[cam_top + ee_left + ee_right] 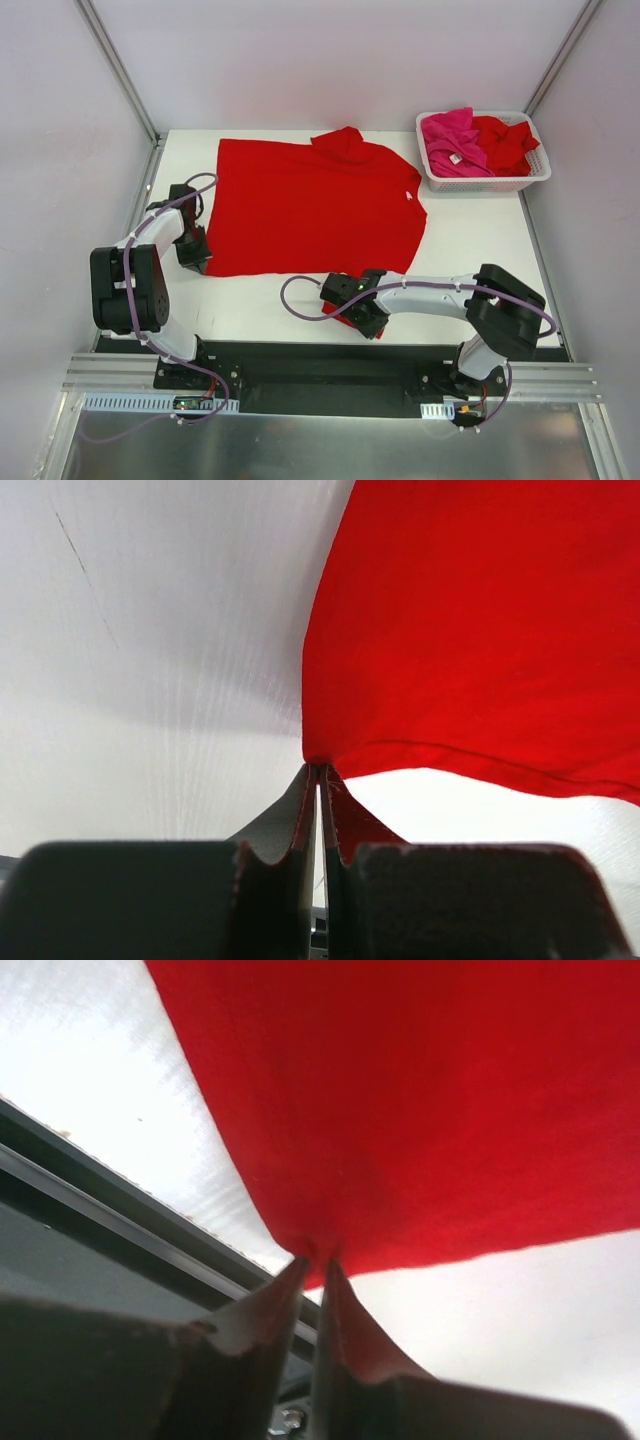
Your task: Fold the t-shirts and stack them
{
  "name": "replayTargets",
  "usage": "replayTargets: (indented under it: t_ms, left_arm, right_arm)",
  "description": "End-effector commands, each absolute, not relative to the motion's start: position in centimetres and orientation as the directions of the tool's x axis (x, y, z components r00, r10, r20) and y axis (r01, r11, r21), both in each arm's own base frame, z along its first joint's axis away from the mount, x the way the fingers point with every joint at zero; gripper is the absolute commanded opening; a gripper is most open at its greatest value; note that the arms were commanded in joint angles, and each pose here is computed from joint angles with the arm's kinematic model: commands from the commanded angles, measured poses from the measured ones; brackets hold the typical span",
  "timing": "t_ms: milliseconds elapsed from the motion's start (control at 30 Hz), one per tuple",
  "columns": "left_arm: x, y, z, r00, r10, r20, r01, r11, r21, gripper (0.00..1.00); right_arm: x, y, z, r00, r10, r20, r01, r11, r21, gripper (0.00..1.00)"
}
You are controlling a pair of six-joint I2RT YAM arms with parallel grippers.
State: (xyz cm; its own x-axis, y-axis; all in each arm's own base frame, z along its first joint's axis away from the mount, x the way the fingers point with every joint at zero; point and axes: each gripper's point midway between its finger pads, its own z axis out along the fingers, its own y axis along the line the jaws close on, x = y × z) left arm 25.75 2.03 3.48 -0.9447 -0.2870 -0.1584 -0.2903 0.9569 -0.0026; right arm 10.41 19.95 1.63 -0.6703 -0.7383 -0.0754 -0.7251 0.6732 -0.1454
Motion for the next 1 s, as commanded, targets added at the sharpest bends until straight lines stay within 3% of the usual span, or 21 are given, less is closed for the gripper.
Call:
replayTargets:
  t_ms: [0,233,400,500,633,967]
  left_arm:
    - [25.1,1.5,4.0,-0.943,-0.293,-0.157,-0.293,0.956,-0.023,0.0]
    - [25.1,1.4,4.3,-0.943,-0.287,-0.166,-0.287,0.958,-0.026,0.0]
    - [25.1,1.2,4.3,-0.945,-0.283,-0.167,-0.282,0.959,-0.031,0.0]
    - [25.1,1.1,4.3,-0.946,-0.278,-0.166,-0.277,0.96,-0.032,0.0]
    - [25.1,1.0,4.2,-0.949,-0.273,-0.16,-0.271,0.962,-0.032,0.0]
    - [25.2,0.8,4.0,-0.954,-0.256,-0.156,-0.256,0.966,-0.024,0.0]
  right_arm:
    - [10.8,20.2,2.8,-0.668,-0.738,-0.097,-0.72,0.674,-0.166,0.12]
    - [10.9,19.9,3.0,-0.673,-0.734,-0.091,-0.714,0.677,-0.178,0.09]
    - [11.0,19.9,3.6,-0.675,-0.732,-0.095,-0.711,0.679,-0.183,0.01]
    - [11.0,19.8,4.0,-0.675,-0.732,-0.092,-0.71,0.678,-0.189,0.1]
    - [10.7,19.6,3.9,-0.677,-0.731,-0.088,-0.711,0.68,-0.179,0.29]
    - [9.4,19.3,3.2,-0.678,-0.732,-0.064,-0.72,0.68,-0.138,0.36]
